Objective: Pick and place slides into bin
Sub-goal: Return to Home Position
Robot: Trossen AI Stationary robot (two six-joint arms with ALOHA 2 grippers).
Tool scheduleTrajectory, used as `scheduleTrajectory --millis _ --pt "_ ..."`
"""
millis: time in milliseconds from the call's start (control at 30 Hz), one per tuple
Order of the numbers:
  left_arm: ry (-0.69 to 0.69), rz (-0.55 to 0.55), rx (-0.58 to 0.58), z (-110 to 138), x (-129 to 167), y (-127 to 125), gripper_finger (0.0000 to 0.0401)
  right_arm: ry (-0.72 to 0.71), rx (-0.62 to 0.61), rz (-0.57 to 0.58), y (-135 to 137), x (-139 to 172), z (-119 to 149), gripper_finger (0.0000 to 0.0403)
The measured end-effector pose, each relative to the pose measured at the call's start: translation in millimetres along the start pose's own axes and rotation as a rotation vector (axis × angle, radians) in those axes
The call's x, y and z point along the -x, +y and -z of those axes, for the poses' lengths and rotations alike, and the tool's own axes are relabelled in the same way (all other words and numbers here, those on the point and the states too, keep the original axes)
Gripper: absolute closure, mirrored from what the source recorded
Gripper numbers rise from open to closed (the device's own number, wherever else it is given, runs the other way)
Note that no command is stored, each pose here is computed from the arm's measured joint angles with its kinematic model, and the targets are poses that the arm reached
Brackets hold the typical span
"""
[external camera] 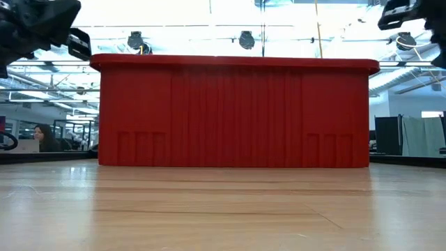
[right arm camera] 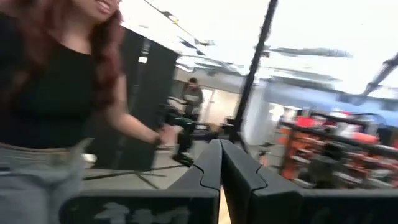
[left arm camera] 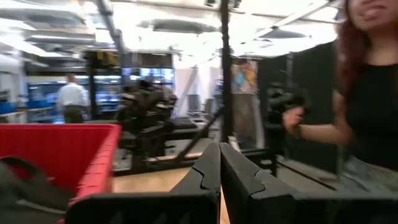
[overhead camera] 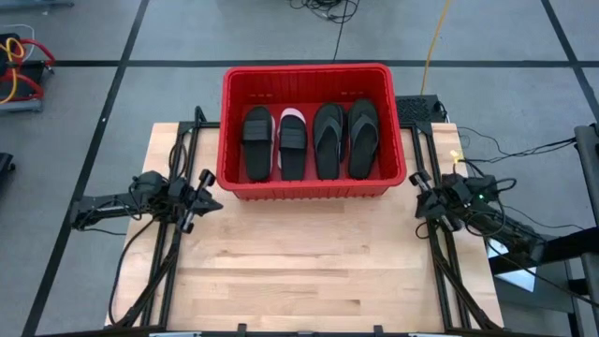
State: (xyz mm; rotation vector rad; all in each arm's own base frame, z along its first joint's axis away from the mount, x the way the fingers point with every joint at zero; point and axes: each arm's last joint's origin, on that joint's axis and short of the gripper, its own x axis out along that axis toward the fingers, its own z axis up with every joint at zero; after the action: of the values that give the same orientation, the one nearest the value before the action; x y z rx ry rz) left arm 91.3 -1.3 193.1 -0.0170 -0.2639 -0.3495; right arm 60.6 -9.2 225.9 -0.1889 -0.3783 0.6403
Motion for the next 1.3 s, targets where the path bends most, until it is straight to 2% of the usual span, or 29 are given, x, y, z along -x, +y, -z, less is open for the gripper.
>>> scheduleTrajectory --millis 100,233,667,867,1067,1300 --pt "0.015 0.070 -0.015 1 0 -2 0.0400 0.026 0.033 0.025 -4 -1 8 0.0403" --pt "0.030 0.130 -0.006 2 0 -4 0.0395 0.091 -0.002 -0.062 -3 -2 20 0.0403" --pt "0.062 0.142 0.005 6 0 -4 0.0395 0.123 0.054 -0.120 -2 -4 32 0.0403" --pt "0.060 0.132 0.009 5 0 -4 0.0392 0.126 0.045 -0.119 -2 -4 33 0.0403" --pt "0.059 0.124 0.056 5 0 -3 0.0376 0.130 -0.028 -0.115 -2 -4 33 0.0403" --pt "0.062 0.117 0.090 5 0 -3 0.0384 0.131 -0.031 -0.115 -2 -4 33 0.0403"
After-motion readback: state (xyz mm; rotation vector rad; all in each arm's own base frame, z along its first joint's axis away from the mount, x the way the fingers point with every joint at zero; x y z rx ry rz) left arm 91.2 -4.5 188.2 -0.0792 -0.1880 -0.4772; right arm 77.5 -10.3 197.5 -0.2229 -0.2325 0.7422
